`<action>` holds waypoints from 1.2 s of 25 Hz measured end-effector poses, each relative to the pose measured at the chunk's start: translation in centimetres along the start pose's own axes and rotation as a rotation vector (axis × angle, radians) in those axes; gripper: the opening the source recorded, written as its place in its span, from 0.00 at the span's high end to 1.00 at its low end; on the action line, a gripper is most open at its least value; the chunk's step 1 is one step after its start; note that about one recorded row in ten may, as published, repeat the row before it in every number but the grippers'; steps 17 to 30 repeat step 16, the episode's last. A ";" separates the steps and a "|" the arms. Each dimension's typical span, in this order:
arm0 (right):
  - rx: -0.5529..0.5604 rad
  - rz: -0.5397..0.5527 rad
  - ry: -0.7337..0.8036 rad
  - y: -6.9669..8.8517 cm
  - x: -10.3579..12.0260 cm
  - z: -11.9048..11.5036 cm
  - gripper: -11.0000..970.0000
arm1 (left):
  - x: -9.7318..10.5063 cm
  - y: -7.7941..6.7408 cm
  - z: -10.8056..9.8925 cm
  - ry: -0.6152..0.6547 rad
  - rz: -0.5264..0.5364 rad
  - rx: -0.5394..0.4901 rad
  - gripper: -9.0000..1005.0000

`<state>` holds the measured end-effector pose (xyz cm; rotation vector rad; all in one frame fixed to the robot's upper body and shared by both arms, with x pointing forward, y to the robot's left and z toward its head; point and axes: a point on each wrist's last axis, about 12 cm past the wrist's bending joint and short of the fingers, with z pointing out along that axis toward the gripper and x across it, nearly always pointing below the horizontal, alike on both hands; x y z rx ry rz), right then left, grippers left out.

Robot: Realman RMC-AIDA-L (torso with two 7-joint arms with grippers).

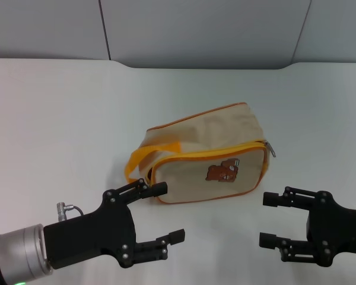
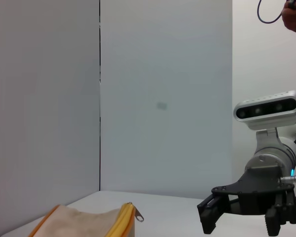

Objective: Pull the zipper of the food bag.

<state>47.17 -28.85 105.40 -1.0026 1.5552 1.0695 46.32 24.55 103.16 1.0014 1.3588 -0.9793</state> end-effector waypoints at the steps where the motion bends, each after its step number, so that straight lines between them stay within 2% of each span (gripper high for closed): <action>1: 0.002 -0.002 -0.002 0.0 0.0 0.0 0.22 | 0.0 0.0 0.0 -0.002 0.000 0.001 0.18; 30: 0.014 -0.008 -0.012 0.1 0.1 -0.1 0.22 | -0.1 0.1 0.0 -0.014 0.002 -0.015 0.18</action>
